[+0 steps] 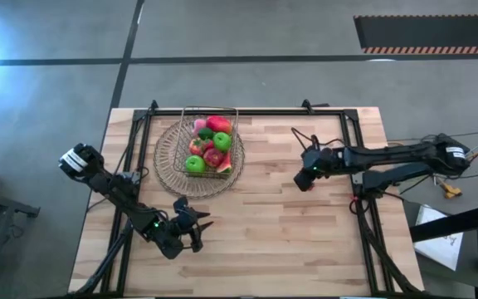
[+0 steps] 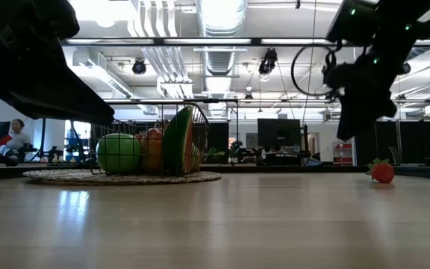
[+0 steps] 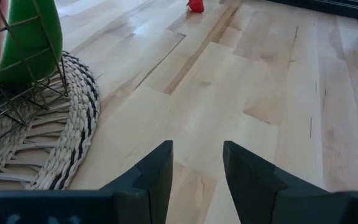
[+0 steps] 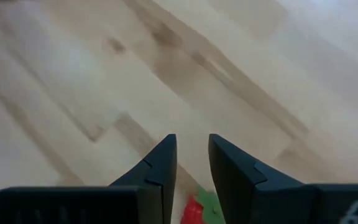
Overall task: Build produce basket
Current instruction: Put the strawberry into the basket
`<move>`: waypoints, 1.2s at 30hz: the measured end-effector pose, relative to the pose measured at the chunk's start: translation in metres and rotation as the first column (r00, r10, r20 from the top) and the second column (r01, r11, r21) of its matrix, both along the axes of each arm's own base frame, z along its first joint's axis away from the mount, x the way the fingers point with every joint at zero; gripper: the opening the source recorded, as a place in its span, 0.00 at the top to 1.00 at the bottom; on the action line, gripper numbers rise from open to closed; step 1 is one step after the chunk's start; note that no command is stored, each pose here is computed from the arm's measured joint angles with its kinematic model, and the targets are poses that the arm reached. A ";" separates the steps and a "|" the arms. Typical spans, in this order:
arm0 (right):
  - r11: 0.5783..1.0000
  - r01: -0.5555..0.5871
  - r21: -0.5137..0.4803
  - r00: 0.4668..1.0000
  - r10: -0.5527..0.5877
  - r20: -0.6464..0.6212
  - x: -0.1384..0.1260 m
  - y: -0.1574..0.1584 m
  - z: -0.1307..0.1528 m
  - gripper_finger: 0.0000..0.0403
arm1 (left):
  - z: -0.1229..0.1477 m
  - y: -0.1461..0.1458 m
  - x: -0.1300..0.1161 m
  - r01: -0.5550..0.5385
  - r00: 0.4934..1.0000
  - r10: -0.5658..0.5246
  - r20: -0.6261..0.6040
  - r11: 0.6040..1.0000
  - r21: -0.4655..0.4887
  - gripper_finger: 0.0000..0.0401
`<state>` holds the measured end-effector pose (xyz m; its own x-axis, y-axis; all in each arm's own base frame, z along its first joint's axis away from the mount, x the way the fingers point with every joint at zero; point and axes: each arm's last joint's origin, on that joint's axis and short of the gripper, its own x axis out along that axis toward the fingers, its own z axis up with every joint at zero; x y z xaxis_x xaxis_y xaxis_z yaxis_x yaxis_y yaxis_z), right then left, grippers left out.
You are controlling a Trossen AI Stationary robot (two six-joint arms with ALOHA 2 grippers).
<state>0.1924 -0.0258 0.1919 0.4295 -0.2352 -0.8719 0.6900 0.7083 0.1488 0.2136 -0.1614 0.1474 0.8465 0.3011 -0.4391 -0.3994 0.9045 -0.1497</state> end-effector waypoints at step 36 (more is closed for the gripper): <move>0.969 0.212 0.123 0.923 -0.157 -0.351 0.014 -0.004 -0.027 0.73 | -0.007 0.004 -0.005 -0.006 1.000 0.006 0.016 1.000 -0.016 0.69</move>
<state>0.2063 -0.0303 0.1649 0.0668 -0.1316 -0.9890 0.8350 0.5500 -0.0168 0.2091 -0.1573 0.1400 0.8515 0.2995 -0.4304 -0.4025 0.8994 -0.1705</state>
